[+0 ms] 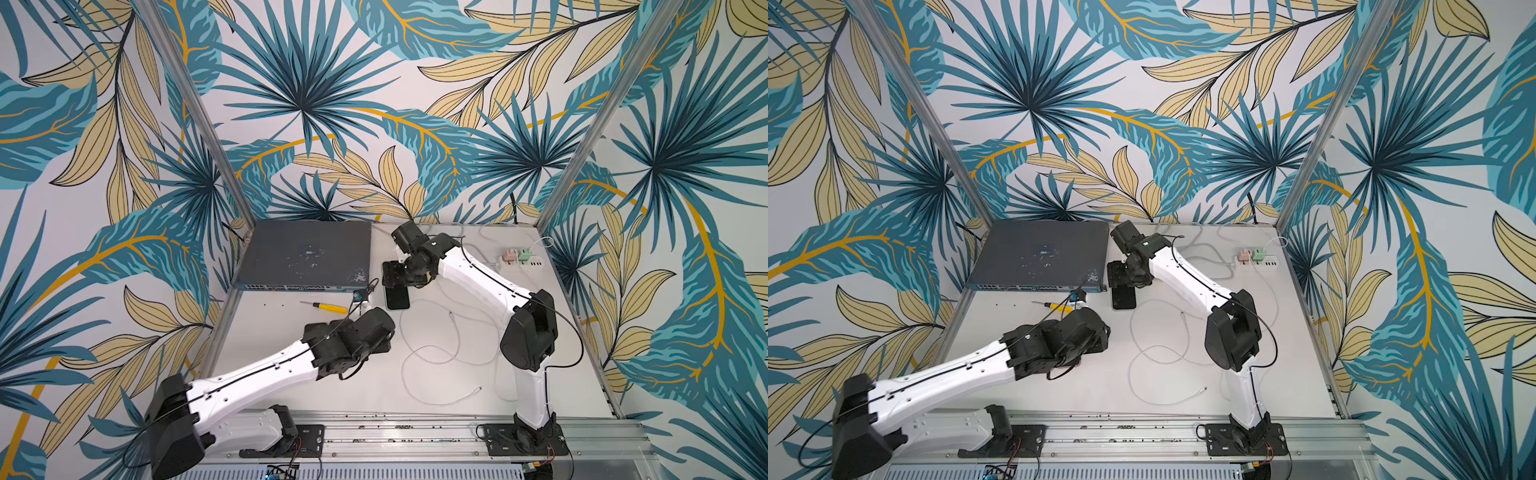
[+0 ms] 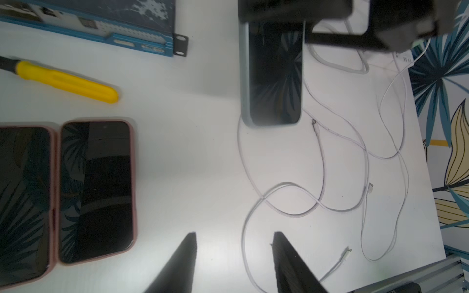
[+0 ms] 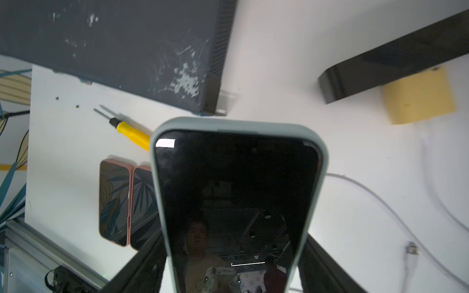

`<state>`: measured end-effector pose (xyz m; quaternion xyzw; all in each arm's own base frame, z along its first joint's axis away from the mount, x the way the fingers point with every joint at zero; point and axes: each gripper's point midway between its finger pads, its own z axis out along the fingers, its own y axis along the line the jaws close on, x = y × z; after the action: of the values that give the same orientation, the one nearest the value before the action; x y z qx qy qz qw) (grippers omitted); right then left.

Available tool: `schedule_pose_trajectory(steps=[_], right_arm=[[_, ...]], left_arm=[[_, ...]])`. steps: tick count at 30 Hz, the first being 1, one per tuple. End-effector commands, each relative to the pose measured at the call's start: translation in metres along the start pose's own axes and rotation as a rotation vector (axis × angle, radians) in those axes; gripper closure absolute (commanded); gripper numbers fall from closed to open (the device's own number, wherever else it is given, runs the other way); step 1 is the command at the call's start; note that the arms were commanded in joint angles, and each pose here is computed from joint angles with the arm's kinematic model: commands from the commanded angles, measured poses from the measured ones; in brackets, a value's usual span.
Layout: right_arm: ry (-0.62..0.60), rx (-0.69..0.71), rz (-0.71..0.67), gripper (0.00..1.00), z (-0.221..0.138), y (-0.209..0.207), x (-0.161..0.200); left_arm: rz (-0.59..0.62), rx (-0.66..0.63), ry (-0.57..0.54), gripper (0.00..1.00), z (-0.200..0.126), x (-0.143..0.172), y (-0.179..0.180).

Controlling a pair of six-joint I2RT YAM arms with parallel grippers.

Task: Unplug the charging cable from the phone
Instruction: Place the phone at the center of the board.

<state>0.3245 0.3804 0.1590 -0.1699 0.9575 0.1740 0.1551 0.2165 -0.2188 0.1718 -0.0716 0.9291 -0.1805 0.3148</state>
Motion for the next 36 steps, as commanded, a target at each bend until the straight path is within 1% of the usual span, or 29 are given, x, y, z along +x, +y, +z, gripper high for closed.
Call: schedule_pose_trajectory(steps=[1, 5, 7, 11, 15, 21, 28, 36], right_arm=[[0.078, -0.047, 0.005, 0.29, 0.026, 0.027, 0.035], [0.119, -0.061, -0.006, 0.29, 0.043, 0.047, 0.06], [0.137, -0.068, -0.007, 0.29, 0.051, 0.053, 0.071], [0.178, -0.047, 0.0, 0.29, 0.071, 0.055, 0.094], [0.207, -0.026, 0.046, 0.29, 0.09, 0.05, 0.108], [0.211, 0.018, 0.073, 0.29, 0.105, 0.042, 0.114], [0.228, 0.019, 0.096, 0.28, 0.113, 0.043, 0.116], [0.248, 0.01, 0.091, 0.21, 0.116, 0.045, 0.12]], left_arm=[[-0.031, -0.146, -0.055, 0.48, -0.022, 0.001, 0.058], [-0.079, -0.161, -0.101, 0.47, -0.046, -0.001, 0.085], [-0.087, -0.17, -0.115, 0.47, -0.052, -0.002, 0.093], [-0.091, -0.176, -0.119, 0.47, -0.055, -0.001, 0.099], [-0.103, -0.172, -0.122, 0.47, -0.053, -0.001, 0.098], [-0.103, -0.17, -0.12, 0.47, -0.049, 0.0, 0.097], [-0.104, -0.172, -0.119, 0.47, -0.045, 0.002, 0.098], [-0.101, -0.176, -0.132, 0.47, -0.045, 0.001, 0.099]])
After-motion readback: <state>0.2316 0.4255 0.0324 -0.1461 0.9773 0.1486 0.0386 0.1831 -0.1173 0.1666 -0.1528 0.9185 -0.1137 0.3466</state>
